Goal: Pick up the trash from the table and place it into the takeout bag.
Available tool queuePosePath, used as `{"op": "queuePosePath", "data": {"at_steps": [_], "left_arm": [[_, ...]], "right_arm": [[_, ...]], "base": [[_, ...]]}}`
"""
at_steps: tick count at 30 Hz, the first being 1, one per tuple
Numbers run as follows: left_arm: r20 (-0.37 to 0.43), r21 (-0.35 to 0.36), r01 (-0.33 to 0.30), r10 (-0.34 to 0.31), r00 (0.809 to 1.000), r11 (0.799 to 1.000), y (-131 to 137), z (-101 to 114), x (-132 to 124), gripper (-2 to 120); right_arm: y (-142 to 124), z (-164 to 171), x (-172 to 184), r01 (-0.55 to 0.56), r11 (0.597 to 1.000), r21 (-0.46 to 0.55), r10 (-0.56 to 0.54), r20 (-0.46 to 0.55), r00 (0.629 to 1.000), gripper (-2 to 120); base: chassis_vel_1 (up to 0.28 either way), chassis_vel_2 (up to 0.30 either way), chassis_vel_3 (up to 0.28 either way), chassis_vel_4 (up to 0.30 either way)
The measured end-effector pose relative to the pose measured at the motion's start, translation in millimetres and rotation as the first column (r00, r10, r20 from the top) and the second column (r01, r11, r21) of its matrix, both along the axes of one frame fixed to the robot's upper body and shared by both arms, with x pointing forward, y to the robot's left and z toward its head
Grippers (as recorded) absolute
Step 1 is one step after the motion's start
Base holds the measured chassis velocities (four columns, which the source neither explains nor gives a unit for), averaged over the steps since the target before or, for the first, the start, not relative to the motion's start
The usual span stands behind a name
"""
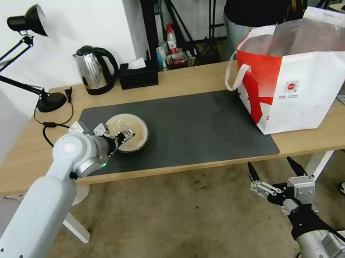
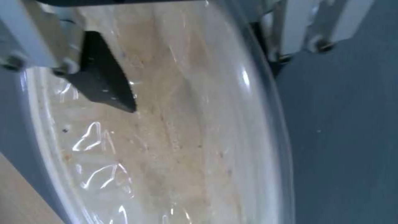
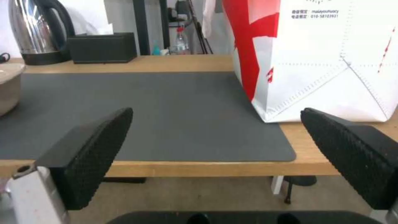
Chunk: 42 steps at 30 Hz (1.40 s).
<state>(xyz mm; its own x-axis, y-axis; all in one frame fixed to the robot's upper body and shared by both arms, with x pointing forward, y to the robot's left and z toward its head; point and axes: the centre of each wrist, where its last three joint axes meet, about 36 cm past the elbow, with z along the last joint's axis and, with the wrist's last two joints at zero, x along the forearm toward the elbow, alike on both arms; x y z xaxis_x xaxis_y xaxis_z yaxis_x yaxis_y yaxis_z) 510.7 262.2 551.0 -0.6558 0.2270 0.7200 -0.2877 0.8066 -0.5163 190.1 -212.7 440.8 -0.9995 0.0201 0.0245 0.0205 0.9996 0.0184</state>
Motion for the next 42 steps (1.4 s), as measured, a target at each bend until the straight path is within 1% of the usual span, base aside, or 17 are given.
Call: {"op": "queuePosePath", "data": {"at_steps": [2,3,7,8,12,13,17,18,19,24,29,33,34,37,38,39,42], "left_arm": [[0.006,-0.009,0.006,-0.006,1.0,1.0,-1,0,-4,48],[0.006,-0.009,0.006,-0.006,1.0,1.0,-1,0,-4,48],[0.032,-0.021,0.005,-0.004,0.999,1.0,-1,2,-7,32],[0.032,-0.021,0.005,-0.004,0.999,1.0,-1,2,-7,32],[0.045,-0.026,0.006,-0.005,0.999,1.0,-1,5,-8,15],[0.045,-0.026,0.006,-0.005,0.999,1.0,-1,5,-8,15],[0.062,-0.035,0.012,-0.01,0.998,0.999,-3,9,-8,3],[0.062,-0.035,0.012,-0.01,0.998,0.999,-3,9,-8,3],[0.068,-0.037,0.013,-0.011,0.998,0.999,-3,10,-8,0],[0.092,-0.039,0.01,-0.007,0.996,0.999,-2,16,-7,0],[0.127,-0.043,0.021,-0.015,0.992,0.999,-4,25,-7,0],[0.189,-0.068,0.045,-0.031,0.981,0.997,-7,38,-4,0],[0.189,-0.068,0.045,-0.031,0.981,0.997,-7,38,-4,0],[0.257,-0.083,0.062,-0.039,0.966,0.995,-9,54,4,0],[0.289,-0.087,0.071,-0.043,0.956,0.994,-10,62,8,0],[0.289,-0.087,0.071,-0.043,0.956,0.994,-10,62,8,0],[0.374,-0.092,0.114,-0.072,0.924,0.989,-19,87,19,0]], "right_arm": [[0,0,0,0.0,1.0,0.0,0.0,0.0,1.0,100],[0,0,0,0.0,1.0,0.0,0.0,0.0,1.0,100],[0,0,0,0.0,1.0,0.0,0.0,0.0,1.0,100],[0,0,0,0.0,1.0,0.0,0.0,0.0,1.0,100],[0,0,0,0.0,1.0,0.0,0.0,0.0,1.0,100],[0,0,0,0.0,1.0,0.0,0.0,0.0,1.0,100],[0,0,0,0.0,1.0,0.0,0.0,0.0,1.0,100],[0,0,0,0.0,1.0,0.0,0.0,0.0,1.0,100],[0,0,0,0.0,1.0,0.0,0.0,0.0,1.0,100],[0,0,0,0.0,1.0,0.0,0.0,0.0,1.0,100],[0,0,0,0.0,1.0,0.0,0.0,0.0,1.0,100],[0,0,0,0.0,1.0,0.0,0.0,0.0,1.0,100],[0,0,0,0.0,1.0,0.0,0.0,0.0,1.0,100],[0,0,0,0.0,1.0,0.0,0.0,0.0,1.0,100],[0,0,0,0.0,1.0,0.0,0.0,0.0,1.0,100],[0,0,0,0.0,1.0,0.0,0.0,0.0,1.0,100],[0,0,0,0.0,1.0,0.0,0.0,0.0,1.0,100]], "base": [[0.0,0.0,0.0,0.0],[0.0,0.0,0.0,0.0],[0.0,0.0,0.0,0.0],[0.0,0.0,0.0,0.0],[0.0,0.0,0.0,0.0],[0.0,0.0,0.0,0.0],[0.0,0.0,0.0,0.0],[0.0,0.0,0.0,0.0],[0.0,0.0,0.0,0.0],[0.0,0.0,0.0,0.0],[0.0,0.0,0.0,0.0],[0.0,0.0,0.0,0.0],[0.0,0.0,0.0,0.0],[0.0,0.0,0.0,0.0],[0.0,0.0,0.0,0.0],[0.0,0.0,0.0,0.0],[0.0,0.0,0.0,0.0]]}}
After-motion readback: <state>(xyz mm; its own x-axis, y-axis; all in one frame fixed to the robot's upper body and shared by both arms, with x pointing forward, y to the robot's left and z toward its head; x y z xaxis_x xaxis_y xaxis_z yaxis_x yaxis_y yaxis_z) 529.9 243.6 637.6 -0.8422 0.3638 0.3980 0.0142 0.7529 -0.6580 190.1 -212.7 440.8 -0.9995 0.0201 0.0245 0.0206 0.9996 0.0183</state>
